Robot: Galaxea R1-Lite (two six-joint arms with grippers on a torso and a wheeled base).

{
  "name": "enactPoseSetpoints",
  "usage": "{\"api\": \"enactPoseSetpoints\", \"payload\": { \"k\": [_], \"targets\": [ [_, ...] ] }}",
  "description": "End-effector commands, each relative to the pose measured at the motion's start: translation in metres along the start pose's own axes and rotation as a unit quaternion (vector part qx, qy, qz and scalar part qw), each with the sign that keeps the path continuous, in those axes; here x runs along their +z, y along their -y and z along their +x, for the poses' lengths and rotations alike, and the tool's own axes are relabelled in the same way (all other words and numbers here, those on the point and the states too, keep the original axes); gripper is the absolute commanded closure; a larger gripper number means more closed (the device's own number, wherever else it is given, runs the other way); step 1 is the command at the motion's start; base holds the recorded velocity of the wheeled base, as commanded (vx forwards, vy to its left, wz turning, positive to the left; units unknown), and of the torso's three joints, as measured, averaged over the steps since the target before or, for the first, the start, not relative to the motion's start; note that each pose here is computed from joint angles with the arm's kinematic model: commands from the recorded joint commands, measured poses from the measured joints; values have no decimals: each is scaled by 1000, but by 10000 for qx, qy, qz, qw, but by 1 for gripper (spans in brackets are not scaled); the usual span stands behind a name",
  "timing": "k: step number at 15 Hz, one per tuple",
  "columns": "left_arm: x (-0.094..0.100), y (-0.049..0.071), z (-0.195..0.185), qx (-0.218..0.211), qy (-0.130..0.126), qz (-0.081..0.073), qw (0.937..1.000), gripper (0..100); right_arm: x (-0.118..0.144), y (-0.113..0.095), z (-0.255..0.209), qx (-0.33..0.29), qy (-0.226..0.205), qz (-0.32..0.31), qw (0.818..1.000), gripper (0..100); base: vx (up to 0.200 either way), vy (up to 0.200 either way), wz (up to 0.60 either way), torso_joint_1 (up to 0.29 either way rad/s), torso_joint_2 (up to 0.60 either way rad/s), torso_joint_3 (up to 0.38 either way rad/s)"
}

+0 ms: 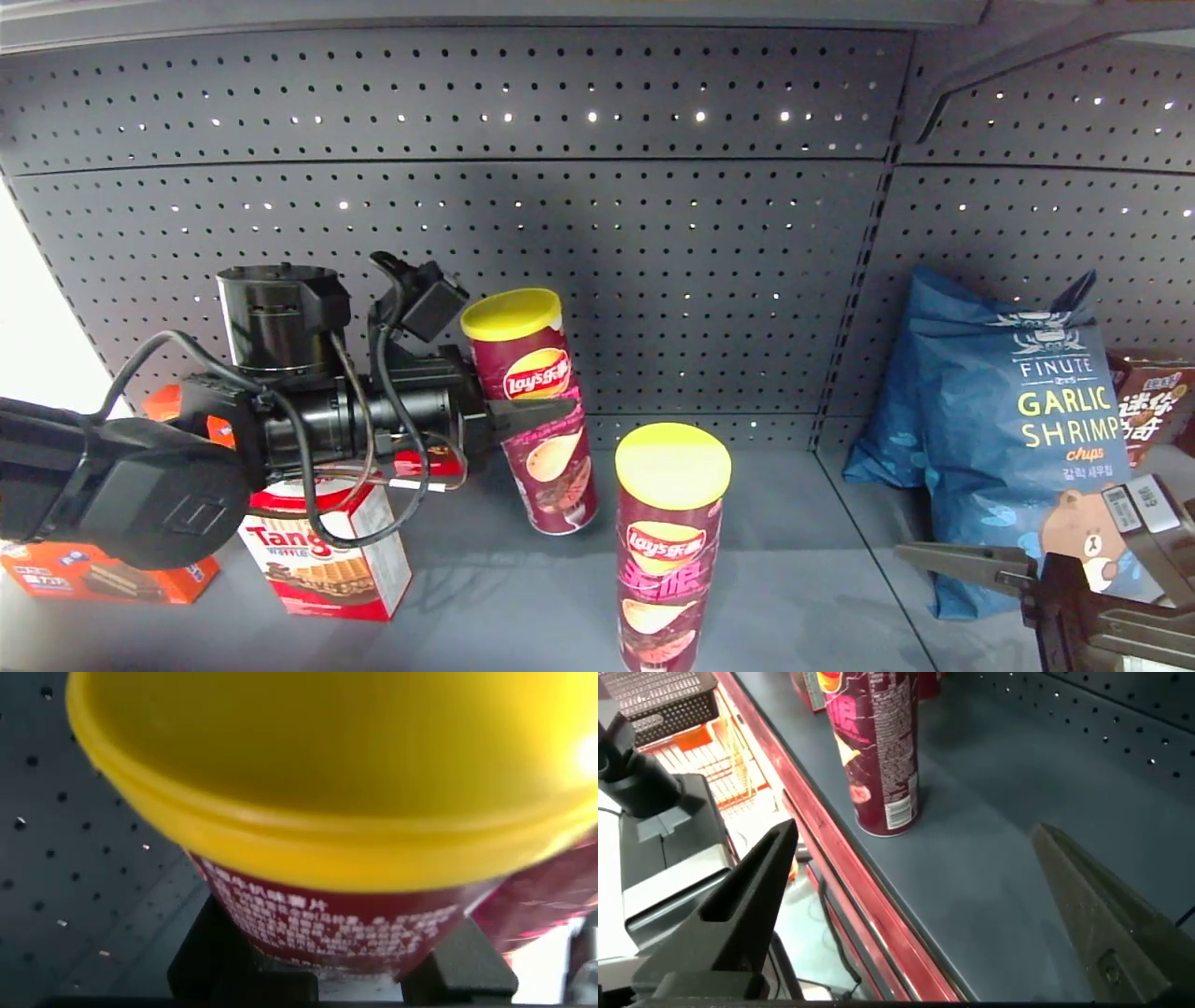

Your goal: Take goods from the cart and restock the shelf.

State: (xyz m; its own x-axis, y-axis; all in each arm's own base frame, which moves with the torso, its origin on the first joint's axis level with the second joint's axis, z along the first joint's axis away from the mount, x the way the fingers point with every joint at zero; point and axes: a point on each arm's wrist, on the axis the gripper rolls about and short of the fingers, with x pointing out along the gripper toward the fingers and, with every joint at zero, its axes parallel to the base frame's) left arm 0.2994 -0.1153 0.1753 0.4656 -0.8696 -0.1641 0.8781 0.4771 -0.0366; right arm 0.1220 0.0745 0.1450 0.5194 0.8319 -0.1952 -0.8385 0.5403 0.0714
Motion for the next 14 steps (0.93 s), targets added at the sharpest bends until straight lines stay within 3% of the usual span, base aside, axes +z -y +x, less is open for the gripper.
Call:
{"api": "enactPoseSetpoints", "payload": {
  "k": [1,6,11,14],
  "targets": [
    [-8,-5,12,-72,-102,50,9999,100,0,0,-1,-20,9,2,10000,0,0,0,0,0,0,0],
    [-7,-28,39,-83,-6,187,9998,100,0,0,-1,-12,9,25,10000,0,0,0,0,0,0,0],
    [-17,-35,64,-225,-53,184,9996,100,1,0,-1,-5,42,121,9999,0,0,0,0,0,0,0],
    [-21,-46,78,-229,-31,198,9995,100,2,0,-1,2,62,117,9999,0,0,0,0,0,0,0]
  ]
}}
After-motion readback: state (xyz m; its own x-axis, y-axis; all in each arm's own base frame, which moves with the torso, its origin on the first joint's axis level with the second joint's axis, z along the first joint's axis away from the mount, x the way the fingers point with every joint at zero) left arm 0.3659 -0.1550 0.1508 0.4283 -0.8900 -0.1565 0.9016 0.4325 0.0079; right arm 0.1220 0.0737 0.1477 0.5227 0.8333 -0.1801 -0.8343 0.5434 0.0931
